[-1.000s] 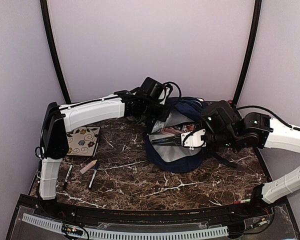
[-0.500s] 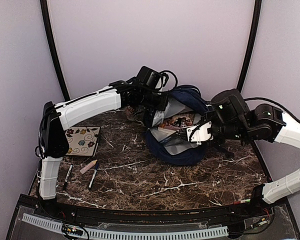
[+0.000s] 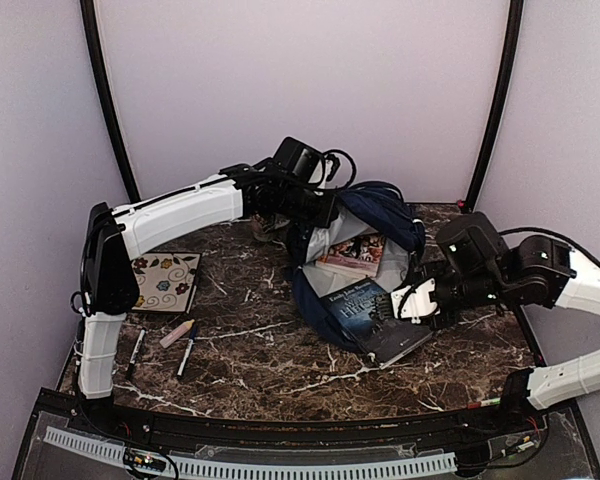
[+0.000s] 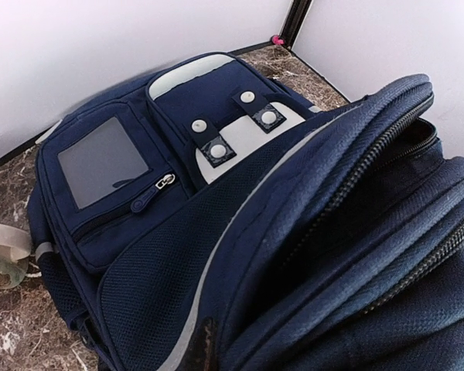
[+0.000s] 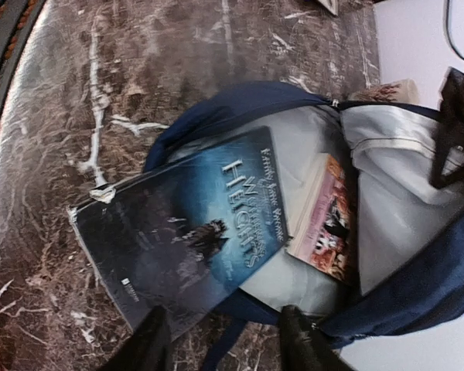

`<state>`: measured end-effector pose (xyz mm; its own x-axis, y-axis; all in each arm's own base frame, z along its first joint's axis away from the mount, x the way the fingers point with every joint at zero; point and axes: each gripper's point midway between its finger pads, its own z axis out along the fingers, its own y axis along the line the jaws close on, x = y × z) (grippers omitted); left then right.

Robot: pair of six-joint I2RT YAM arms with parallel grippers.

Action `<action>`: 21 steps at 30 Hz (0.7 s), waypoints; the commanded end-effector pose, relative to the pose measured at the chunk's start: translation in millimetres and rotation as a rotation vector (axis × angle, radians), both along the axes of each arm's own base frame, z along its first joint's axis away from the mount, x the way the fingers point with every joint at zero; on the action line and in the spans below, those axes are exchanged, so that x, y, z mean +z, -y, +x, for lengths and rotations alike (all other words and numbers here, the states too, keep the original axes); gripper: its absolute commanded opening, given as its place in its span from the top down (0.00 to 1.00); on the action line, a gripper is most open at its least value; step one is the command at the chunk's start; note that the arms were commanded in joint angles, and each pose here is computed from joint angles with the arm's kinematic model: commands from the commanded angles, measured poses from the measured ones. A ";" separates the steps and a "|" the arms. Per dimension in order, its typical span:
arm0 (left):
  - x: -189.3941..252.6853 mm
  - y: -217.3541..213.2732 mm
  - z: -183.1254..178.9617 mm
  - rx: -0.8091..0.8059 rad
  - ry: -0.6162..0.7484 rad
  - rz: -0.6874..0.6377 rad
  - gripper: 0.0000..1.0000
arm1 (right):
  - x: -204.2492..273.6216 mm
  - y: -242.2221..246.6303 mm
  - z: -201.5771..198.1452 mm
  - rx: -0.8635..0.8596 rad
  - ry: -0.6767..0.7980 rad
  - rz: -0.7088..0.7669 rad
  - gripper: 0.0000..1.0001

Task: Pack the student bag
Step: Adjust the book in the largest pocket of the bag.

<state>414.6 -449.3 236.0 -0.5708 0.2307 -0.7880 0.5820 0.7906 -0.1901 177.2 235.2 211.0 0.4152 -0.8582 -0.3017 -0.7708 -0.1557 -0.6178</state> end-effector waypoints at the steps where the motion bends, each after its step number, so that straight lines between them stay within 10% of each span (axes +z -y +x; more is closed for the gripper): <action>1: 61.1 1.0 6.7 0.018 0.081 -0.166 1.00 | -24.3 1.6 -28.4 0.050 -0.182 0.043 0.38; 7: 58.6 -0.5 7.1 0.012 0.081 -0.154 1.00 | -41.4 13.7 -40.1 0.068 -0.251 0.049 0.00; 21: 56.7 1.9 11.7 0.009 0.062 -0.210 1.00 | -142.7 27.5 5.1 -0.003 0.020 -0.089 0.14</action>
